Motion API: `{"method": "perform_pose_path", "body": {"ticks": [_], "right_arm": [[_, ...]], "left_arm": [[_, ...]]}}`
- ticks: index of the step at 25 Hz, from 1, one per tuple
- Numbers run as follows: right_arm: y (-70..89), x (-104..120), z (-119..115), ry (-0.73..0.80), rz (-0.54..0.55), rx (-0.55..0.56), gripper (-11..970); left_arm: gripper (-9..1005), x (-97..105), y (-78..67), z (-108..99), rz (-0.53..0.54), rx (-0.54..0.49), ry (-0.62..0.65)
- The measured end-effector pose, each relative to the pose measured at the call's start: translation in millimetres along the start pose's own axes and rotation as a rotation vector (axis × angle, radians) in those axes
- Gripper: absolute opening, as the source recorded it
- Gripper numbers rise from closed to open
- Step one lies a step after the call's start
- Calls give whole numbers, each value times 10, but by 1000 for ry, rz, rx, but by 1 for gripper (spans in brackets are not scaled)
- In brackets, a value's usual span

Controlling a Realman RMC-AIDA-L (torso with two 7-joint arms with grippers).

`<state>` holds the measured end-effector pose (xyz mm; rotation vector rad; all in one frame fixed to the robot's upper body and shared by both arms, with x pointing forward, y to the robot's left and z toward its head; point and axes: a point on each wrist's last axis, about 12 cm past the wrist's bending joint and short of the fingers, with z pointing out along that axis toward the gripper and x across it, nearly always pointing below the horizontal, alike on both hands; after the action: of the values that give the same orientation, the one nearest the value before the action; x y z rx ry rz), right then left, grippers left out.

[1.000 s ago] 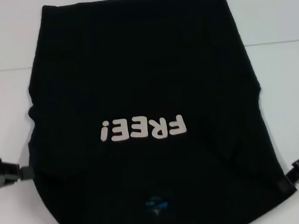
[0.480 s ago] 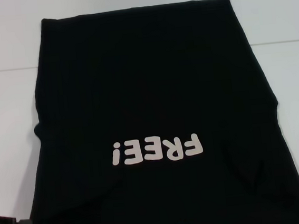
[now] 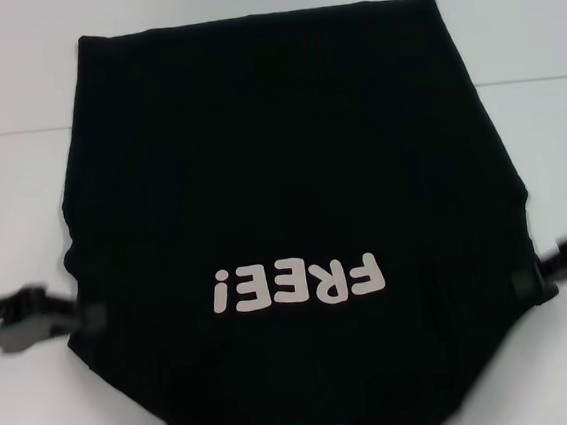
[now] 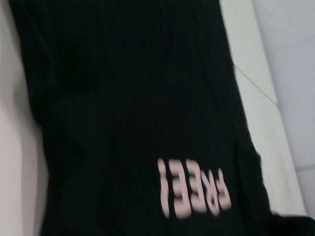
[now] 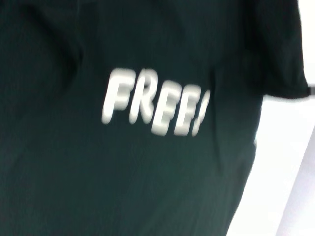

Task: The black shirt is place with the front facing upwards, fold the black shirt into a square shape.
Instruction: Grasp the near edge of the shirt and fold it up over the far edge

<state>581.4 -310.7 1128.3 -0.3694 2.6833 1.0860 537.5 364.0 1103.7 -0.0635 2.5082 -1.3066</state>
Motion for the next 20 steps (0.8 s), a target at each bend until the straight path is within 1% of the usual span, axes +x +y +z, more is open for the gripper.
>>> {"method": "perform_pose_path", "body": {"ticks": [3,5,8,11,16,20], "right_arm": [[-1,-179,9,-105,41,33,50],[1,-297,18,-172,52,55,50],[20,-480,66,-268,56,82,47],[44,-674,139,-353,52,125,45],[101,-922,355,-457,32,218,45],[130,-1022,481,-498,10,287,46]], "left_arm": [[-1,-238,-77,175,-9,-43,-53],[-1,-364,-116,242,-11,-69,-92],[-2,-607,-205,361,-4,-119,-167],[-2,-798,-309,515,20,-156,-216],[-2,-1019,-455,733,49,-200,-307],[-2,-1133,-491,799,49,-243,-385]]}}
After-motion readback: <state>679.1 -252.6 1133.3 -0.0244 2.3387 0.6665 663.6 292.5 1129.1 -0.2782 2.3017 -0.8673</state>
